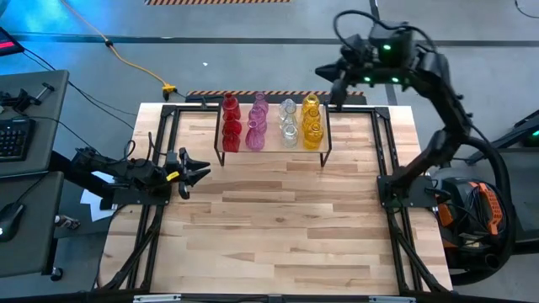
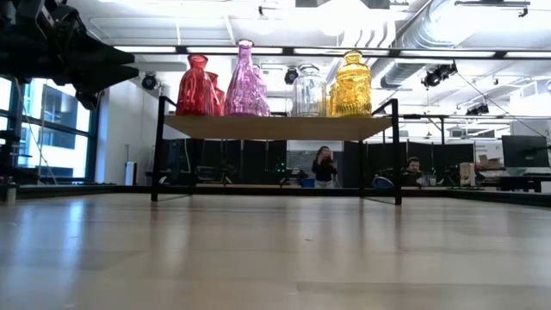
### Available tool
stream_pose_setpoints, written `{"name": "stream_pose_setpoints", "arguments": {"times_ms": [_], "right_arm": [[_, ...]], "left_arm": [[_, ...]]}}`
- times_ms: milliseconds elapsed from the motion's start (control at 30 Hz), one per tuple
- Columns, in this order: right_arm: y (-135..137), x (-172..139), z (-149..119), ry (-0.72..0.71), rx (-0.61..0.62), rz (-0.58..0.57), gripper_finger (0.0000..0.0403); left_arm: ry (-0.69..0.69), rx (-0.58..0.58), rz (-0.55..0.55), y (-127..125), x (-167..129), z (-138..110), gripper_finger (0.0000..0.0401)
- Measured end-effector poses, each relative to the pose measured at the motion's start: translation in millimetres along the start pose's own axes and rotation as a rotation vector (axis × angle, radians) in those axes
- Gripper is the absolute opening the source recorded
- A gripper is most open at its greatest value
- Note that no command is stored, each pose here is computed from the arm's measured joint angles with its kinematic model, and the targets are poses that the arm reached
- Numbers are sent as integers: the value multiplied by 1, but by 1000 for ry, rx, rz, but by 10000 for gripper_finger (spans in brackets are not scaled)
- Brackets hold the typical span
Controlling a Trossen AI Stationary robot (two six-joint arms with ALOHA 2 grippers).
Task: Sort vases onto shelf
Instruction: Return to Home Position
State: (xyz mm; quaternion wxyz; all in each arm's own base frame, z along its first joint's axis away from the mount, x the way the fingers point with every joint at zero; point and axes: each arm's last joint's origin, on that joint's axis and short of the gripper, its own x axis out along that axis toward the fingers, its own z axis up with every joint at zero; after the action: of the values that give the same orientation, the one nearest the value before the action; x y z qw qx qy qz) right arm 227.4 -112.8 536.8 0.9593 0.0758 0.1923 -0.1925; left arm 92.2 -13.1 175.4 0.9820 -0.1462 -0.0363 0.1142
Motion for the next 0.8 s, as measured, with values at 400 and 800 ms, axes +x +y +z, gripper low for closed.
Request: {"name": "stream_pose_setpoints", "arguments": {"times_ms": [400, 800], "right_arm": [[40, -28, -5, -19, -170, 123, 0], [48, -35, -10, 9, -167, 77, 0]], "left_arm": [[0, 120, 0, 0, 0, 0, 120], [-4, 133, 18, 1, 0, 0, 120]]}}
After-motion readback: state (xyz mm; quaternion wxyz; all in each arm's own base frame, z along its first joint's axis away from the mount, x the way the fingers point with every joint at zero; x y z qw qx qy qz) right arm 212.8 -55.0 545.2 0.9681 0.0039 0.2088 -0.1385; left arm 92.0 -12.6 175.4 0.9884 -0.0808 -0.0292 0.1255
